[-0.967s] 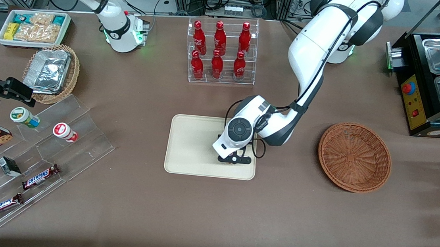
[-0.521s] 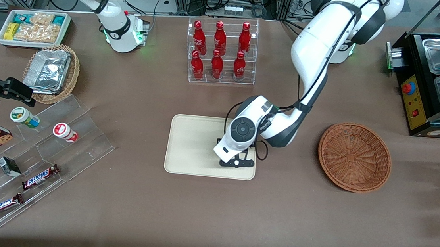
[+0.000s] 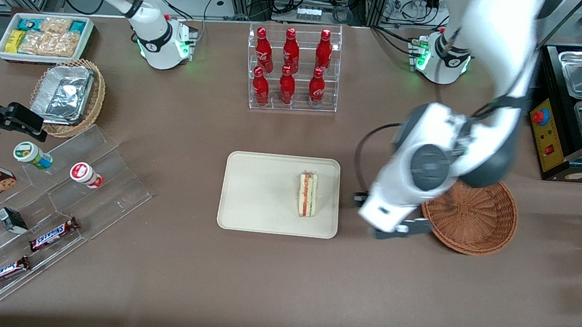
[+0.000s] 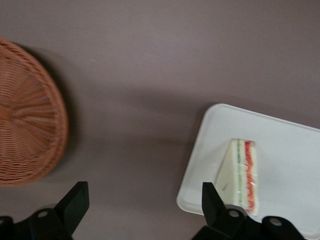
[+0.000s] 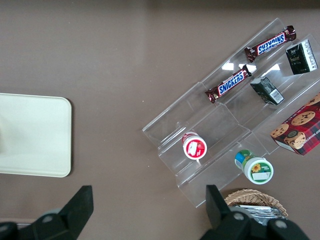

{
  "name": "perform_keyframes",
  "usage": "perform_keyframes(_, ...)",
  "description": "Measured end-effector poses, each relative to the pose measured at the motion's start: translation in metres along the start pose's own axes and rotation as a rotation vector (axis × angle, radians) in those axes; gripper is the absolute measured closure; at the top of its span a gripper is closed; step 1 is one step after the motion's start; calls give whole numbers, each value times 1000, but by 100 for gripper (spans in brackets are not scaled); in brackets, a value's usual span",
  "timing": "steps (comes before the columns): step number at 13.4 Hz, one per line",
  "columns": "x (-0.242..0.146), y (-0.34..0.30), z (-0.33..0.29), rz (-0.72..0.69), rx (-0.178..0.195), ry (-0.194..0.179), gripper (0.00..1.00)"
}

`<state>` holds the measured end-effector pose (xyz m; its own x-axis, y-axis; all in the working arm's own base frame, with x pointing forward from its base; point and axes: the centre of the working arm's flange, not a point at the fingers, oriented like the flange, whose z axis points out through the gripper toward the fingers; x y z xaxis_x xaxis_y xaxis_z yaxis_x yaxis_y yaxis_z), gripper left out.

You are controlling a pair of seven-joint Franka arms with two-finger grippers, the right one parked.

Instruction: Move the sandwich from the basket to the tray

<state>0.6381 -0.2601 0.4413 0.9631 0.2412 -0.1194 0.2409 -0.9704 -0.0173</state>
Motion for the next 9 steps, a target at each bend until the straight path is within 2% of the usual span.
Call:
perform_keyframes(4,11,-117,-62,-47,-14,5,0)
perform_keyframes(8,-23,-201,-103,7,-22,33,0)
perform_keyframes(9,-34,-214,-111,11,-15,47,0)
